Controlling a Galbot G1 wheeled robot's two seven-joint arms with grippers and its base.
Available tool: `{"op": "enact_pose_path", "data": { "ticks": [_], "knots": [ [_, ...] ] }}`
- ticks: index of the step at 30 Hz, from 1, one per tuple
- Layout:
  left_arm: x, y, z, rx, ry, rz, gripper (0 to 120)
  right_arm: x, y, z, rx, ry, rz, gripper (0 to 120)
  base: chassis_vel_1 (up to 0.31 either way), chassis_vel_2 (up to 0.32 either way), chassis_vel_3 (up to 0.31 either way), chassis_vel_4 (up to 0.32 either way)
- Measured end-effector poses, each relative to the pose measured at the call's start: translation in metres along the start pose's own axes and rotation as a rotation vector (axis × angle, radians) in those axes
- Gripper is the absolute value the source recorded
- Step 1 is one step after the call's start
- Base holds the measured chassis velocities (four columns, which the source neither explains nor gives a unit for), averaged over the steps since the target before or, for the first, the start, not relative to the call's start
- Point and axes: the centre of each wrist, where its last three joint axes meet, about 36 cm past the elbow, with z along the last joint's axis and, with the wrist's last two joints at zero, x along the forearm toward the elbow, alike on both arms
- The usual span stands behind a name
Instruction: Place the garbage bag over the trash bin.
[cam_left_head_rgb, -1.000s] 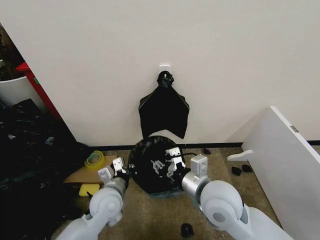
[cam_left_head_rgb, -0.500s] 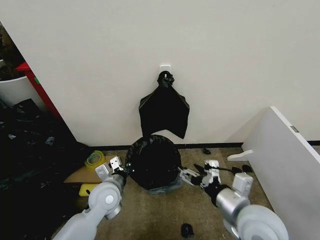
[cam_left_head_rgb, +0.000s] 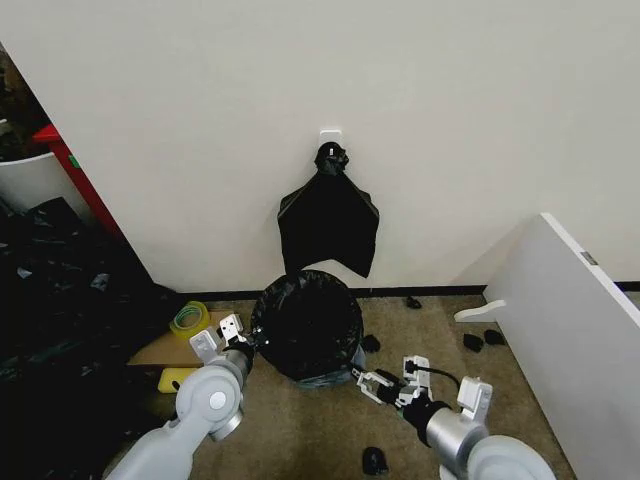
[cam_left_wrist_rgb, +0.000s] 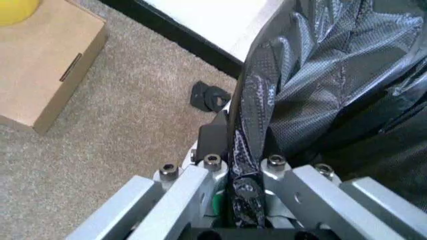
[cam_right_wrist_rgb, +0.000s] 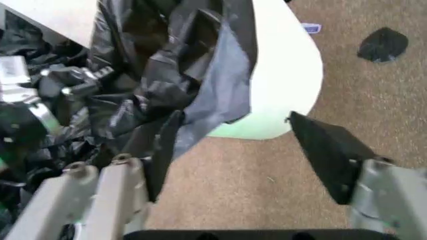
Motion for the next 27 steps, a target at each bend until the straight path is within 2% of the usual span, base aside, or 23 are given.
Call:
{"op": "enact_pose_path", "data": {
  "ticks": [3,6,7,10,12,14,16,17,27],
  "knots": [
    [0.001,0.001,-0.001,-0.007,-0.002,-0.001,1,-0.002,0.001,0.002,-0.003,-0.001,-0.001,53,0.0,0.0,0.0,0.0],
    [0.001,0.001,-0.001,-0.007,-0.003,0.0,1,-0.004,0.005,0.001,-0.002,-0.006,-0.004,36,0.0,0.0,0.0,0.0],
    [0.001,0.001,-0.001,-0.007,-0.003,0.0,1,-0.004,0.005,0.001,-0.002,-0.006,-0.004,36,0.0,0.0,0.0,0.0],
    [0.001,0.001,-0.001,-0.006,-0.004,0.001,1,-0.006,0.007,0.001,-0.001,-0.005,-0.008,23,0.0,0.0,0.0,0.0],
    [0.001,0.0,-0.001,-0.006,-0.005,0.002,1,-0.006,0.007,0.002,-0.001,-0.004,-0.009,20,0.0,0.0,0.0,0.0],
    [0.002,-0.001,-0.002,-0.005,-0.006,0.008,1,-0.007,0.008,0.003,-0.002,-0.004,-0.014,8,0.0,0.0,0.0,0.0],
    [0.002,-0.001,-0.002,-0.005,-0.006,0.008,1,-0.007,0.008,0.003,-0.002,-0.004,-0.014,8,0.0,0.0,0.0,0.0],
    [0.002,-0.002,-0.001,-0.003,-0.005,0.01,1,-0.008,0.009,0.003,-0.003,-0.007,-0.014,1,0.0,0.0,0.0,0.0],
    [0.004,-0.003,0.0,0.01,0.009,0.013,1,-0.019,-0.004,0.009,0.037,-0.019,0.035,0,0.0,0.0,0.0,0.0]
  ]
}}
